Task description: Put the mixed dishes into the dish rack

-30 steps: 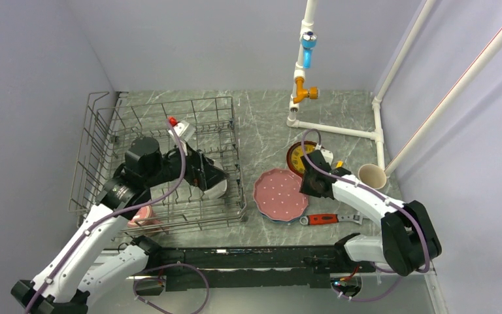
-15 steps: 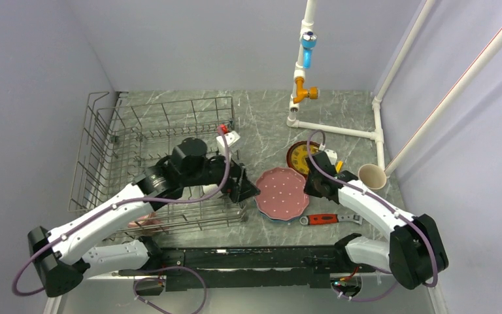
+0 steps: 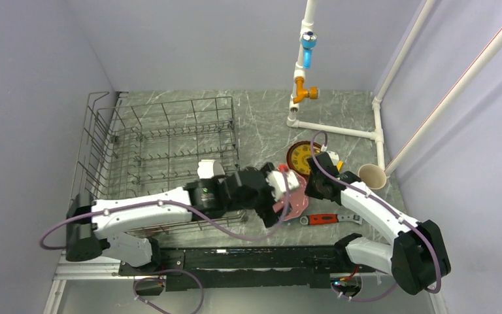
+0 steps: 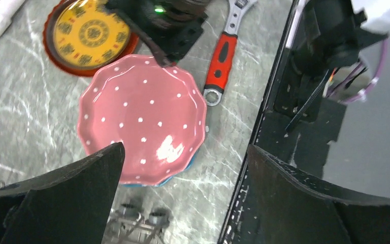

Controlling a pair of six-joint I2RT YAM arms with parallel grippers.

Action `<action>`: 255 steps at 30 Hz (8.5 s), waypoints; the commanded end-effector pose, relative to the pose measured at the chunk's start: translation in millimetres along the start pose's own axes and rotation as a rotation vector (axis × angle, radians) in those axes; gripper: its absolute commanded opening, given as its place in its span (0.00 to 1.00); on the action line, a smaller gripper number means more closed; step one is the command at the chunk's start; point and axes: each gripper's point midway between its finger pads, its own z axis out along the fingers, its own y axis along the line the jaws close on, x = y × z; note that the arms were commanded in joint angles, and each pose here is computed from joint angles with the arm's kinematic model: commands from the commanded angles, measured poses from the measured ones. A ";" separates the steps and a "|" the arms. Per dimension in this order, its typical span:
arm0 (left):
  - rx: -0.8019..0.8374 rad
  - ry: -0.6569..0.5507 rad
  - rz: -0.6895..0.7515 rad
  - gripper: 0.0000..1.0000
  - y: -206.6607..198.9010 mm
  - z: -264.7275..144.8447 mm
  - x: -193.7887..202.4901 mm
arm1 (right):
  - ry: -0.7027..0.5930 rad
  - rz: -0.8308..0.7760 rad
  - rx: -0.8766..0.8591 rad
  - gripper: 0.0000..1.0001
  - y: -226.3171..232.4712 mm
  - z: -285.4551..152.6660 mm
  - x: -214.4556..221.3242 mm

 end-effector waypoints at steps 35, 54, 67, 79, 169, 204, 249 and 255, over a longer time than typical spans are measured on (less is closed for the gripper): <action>-0.476 0.367 0.767 0.54 -3.0 147.1 88.8 | 0.119 0.250 -0.247 0.00 44.6 -55.0 -17.9; -0.561 0.385 0.876 0.02 5.8 152.9 84.8 | 0.116 0.235 -0.306 0.00 51.0 -63.9 -22.0; -0.474 0.163 0.626 0.00 -15.5 110.9 -4.2 | -0.404 0.041 -0.315 0.82 35.5 -156.1 -125.1; -0.261 -0.090 0.240 0.00 -16.0 34.0 -89.7 | -0.540 0.067 -0.234 0.85 13.2 -180.9 -144.4; -0.683 -0.541 -0.996 0.00 330.1 -114.9 -43.9 | -0.387 0.020 -0.179 0.88 25.6 -107.9 -131.5; -0.824 -0.489 -1.036 0.62 333.0 -108.5 10.2 | -0.342 0.012 -0.211 0.88 30.1 -96.1 -117.9; -0.715 -0.371 -0.663 0.99 258.2 -138.4 13.3 | 0.001 0.005 -0.179 0.86 34.7 -19.1 -50.1; -0.702 -0.415 -0.553 0.99 230.6 -172.4 9.4 | 0.143 0.013 -0.121 0.81 25.7 9.7 -17.0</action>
